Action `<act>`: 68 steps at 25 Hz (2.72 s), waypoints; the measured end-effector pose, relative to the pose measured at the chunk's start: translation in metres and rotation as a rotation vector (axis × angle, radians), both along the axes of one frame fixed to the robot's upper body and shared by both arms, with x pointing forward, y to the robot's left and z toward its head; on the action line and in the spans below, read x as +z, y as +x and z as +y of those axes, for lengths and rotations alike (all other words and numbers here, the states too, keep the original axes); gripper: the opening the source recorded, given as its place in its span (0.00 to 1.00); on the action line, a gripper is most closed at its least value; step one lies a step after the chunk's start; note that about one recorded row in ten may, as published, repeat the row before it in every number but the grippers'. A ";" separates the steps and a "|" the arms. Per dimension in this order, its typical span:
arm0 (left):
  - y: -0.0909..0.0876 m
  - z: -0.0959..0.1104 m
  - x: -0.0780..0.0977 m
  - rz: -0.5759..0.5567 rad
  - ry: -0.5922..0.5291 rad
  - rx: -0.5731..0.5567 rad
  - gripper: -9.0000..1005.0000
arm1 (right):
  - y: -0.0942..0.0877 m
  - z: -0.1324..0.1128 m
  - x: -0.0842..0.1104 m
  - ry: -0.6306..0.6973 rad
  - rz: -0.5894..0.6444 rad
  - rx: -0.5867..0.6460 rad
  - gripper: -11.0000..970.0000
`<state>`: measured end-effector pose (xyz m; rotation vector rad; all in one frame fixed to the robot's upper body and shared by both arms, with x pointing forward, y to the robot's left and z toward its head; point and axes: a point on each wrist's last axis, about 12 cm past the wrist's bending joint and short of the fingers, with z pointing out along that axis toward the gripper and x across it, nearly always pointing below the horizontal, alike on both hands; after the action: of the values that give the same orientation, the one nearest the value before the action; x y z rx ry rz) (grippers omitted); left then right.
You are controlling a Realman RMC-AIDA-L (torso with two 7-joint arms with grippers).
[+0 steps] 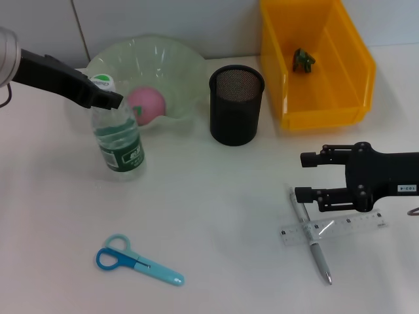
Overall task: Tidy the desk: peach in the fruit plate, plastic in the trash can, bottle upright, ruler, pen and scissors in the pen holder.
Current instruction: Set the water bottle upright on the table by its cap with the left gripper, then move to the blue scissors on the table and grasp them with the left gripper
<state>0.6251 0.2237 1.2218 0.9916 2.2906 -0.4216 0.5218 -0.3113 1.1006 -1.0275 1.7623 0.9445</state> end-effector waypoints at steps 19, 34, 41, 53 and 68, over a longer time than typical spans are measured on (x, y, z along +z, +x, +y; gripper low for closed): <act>0.005 0.005 0.000 -0.035 0.046 0.027 0.46 | 0.001 0.003 0.000 0.006 -0.001 0.006 0.76; 0.005 0.003 0.000 -0.012 0.035 0.037 0.46 | 0.001 0.004 0.000 0.007 0.000 0.007 0.76; 0.004 0.005 0.001 -0.013 0.031 0.041 0.56 | 0.000 0.003 0.000 0.007 0.002 0.008 0.76; -0.008 0.031 0.019 -0.106 -0.086 0.075 0.81 | -0.001 0.003 -0.001 0.007 0.005 0.005 0.76; -0.084 0.054 -0.006 -0.224 -0.692 -0.400 0.81 | 0.000 0.003 0.002 0.010 0.001 0.019 0.76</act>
<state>0.5409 0.2782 1.2162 1.0467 1.5517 -1.1135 0.5220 -0.3083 1.1021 -1.0392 1.7500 0.9644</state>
